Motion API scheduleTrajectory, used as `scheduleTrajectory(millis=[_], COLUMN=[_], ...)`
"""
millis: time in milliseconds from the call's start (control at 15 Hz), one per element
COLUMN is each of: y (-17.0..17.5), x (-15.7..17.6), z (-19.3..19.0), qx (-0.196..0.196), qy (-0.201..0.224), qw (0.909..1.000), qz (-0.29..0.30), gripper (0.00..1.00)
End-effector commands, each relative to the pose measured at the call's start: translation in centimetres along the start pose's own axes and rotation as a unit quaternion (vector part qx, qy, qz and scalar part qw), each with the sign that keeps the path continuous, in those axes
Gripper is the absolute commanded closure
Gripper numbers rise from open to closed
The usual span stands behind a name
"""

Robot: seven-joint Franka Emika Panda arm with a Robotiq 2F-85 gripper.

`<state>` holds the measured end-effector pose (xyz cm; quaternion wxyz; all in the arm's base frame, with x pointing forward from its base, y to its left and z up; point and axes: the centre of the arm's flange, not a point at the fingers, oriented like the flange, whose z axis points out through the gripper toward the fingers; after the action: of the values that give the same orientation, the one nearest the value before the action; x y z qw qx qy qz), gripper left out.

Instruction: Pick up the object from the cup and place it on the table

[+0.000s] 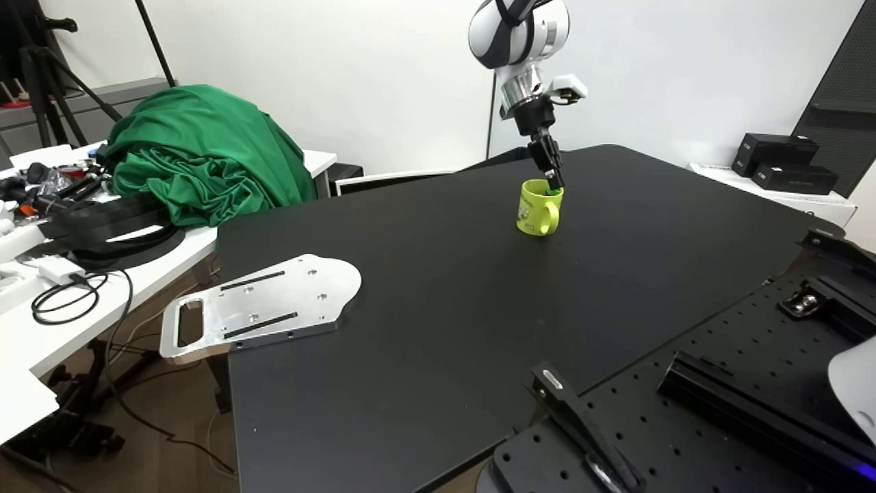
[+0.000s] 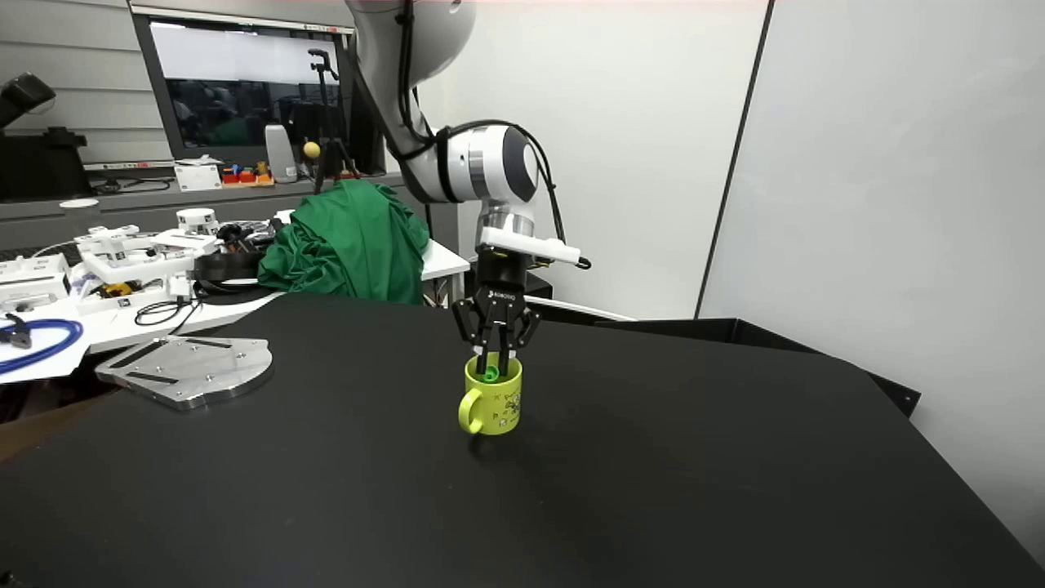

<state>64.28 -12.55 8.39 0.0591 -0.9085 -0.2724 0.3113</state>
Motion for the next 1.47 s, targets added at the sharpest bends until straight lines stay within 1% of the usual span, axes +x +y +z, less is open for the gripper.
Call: scheduleTrajectory(millis=[0, 400, 600, 800, 1400], y=[0.3, -1.3, -2.5, -3.7, -5.6], x=[0.0, -0.3, -0.6, -1.0, -2.0], z=[-1.7, -4.6, -6.2, -7.7, -10.6], qx=[0.008, 0.003, 0.018, 0.022, 0.009], qy=[0.008, 0.026, 0.031, 0.031, 0.03], qw=[0.9998, 0.9997, 0.9993, 0.9991, 0.9994], qz=[0.015, 0.004, -0.013, -0.018, -0.016], gripper=[0.93, 0.93, 0.93, 0.93, 0.93])
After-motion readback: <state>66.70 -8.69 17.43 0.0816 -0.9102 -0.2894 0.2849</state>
